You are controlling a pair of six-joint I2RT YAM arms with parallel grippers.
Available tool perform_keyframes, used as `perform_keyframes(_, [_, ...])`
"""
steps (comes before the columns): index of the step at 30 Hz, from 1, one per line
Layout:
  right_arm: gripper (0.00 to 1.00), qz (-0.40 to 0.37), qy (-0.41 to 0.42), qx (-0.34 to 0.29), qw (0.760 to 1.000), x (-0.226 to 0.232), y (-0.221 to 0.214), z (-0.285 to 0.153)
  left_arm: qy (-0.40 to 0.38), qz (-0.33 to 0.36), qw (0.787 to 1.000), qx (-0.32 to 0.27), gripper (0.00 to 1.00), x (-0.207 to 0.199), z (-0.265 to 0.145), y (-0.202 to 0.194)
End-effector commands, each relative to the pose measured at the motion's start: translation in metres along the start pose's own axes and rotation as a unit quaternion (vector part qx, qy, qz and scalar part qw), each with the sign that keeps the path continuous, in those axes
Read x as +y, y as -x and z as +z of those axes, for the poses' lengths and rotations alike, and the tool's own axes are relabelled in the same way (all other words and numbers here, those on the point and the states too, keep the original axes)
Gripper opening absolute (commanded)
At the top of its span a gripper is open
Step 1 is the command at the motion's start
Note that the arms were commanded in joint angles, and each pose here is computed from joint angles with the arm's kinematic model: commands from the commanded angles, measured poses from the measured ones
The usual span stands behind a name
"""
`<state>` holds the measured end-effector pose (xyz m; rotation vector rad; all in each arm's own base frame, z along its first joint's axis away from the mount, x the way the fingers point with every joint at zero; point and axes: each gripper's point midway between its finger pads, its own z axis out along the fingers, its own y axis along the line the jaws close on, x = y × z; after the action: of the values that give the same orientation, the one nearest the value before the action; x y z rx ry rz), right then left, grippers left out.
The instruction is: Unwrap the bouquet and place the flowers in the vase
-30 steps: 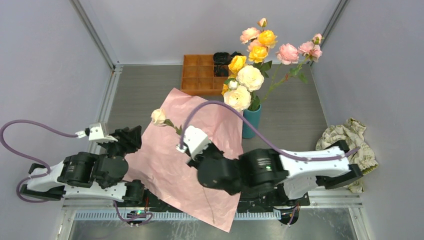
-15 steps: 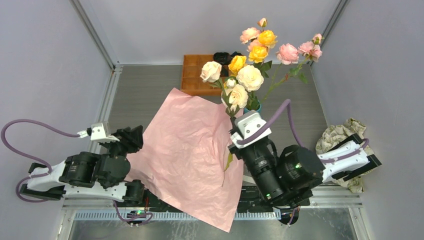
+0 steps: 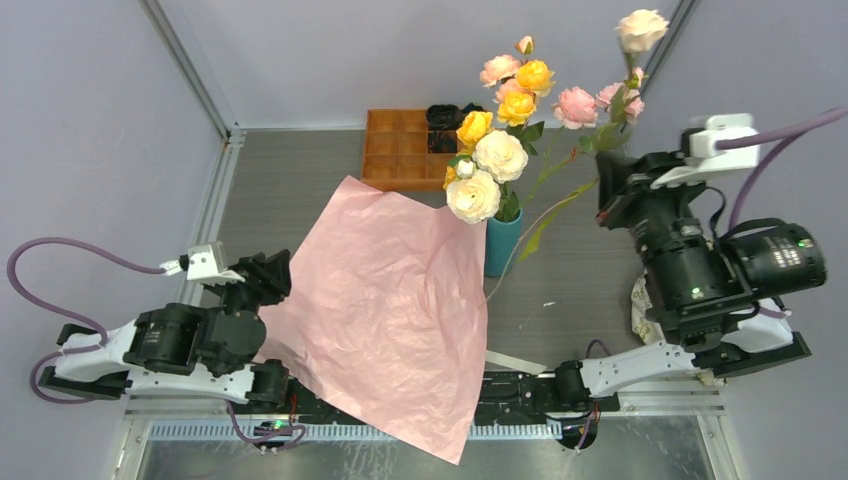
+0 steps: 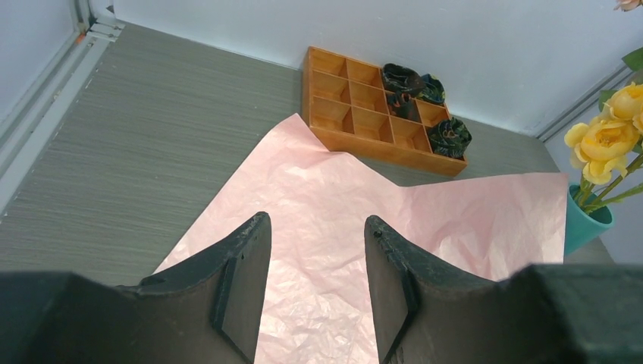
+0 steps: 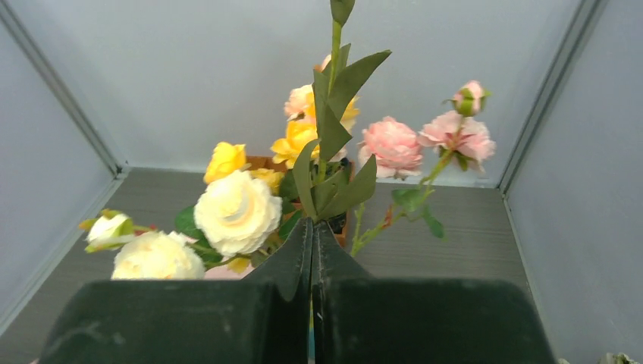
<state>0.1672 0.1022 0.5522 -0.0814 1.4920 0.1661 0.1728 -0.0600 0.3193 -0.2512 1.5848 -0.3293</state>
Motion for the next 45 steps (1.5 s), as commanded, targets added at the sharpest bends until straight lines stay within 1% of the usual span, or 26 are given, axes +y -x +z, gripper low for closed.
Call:
perform_keyframes(1, [0.01, 0.036, -0.012, -0.026, 0.999, -0.031, 0.017, 0.003, 0.017, -0.021, 0.999, -0.024, 0.49, -0.008, 0.002, 0.013])
perform_keyframes(5, [0.01, 0.002, -0.036, -0.033, 0.999, -0.031, 0.024, 0.007, 0.019, -0.021, 0.999, -0.027, 0.49, -0.011, 0.002, 0.014])
perform_keyframes(12, [0.01, -0.063, -0.111, -0.035, 0.991, -0.019, 0.045, 0.027, 0.023, -0.011, 0.999, -0.031, 0.50, -0.020, 0.003, 0.014])
perform_keyframes(18, [0.01, -0.129, -0.167, -0.029, 0.977, 0.000, 0.051, 0.064, 0.022, -0.009, 0.999, -0.030, 0.50, -0.024, 0.002, 0.017])
perform_keyframes(22, [0.01, -0.168, -0.218, -0.015, 0.961, -0.005, 0.048, 0.090, 0.020, -0.016, 0.999, -0.027, 0.50, -0.021, 0.002, 0.017])
perform_keyframes(25, [0.01, -0.186, -0.241, -0.002, 0.952, -0.014, 0.041, 0.104, 0.018, -0.024, 0.999, -0.025, 0.50, -0.018, 0.002, 0.016])
perform_keyframes(28, [0.01, -0.196, -0.257, 0.006, 0.946, -0.025, 0.035, 0.113, 0.017, -0.030, 0.999, -0.024, 0.50, -0.015, 0.002, 0.015])
perform_keyframes(36, [0.01, -0.200, -0.262, 0.007, 0.944, -0.037, 0.012, 0.135, 0.018, -0.033, 0.999, -0.025, 0.50, -0.011, 0.002, 0.015])
perform_keyframes(40, [0.01, -0.211, -0.283, 0.015, 0.935, -0.047, 0.011, 0.138, 0.019, -0.033, 0.999, -0.026, 0.50, -0.010, 0.002, 0.017])
perform_keyframes(45, [0.01, -0.192, -0.263, -0.002, 0.946, -0.046, 0.015, 0.135, 0.024, -0.035, 0.999, -0.032, 0.50, -0.008, 0.002, 0.017])
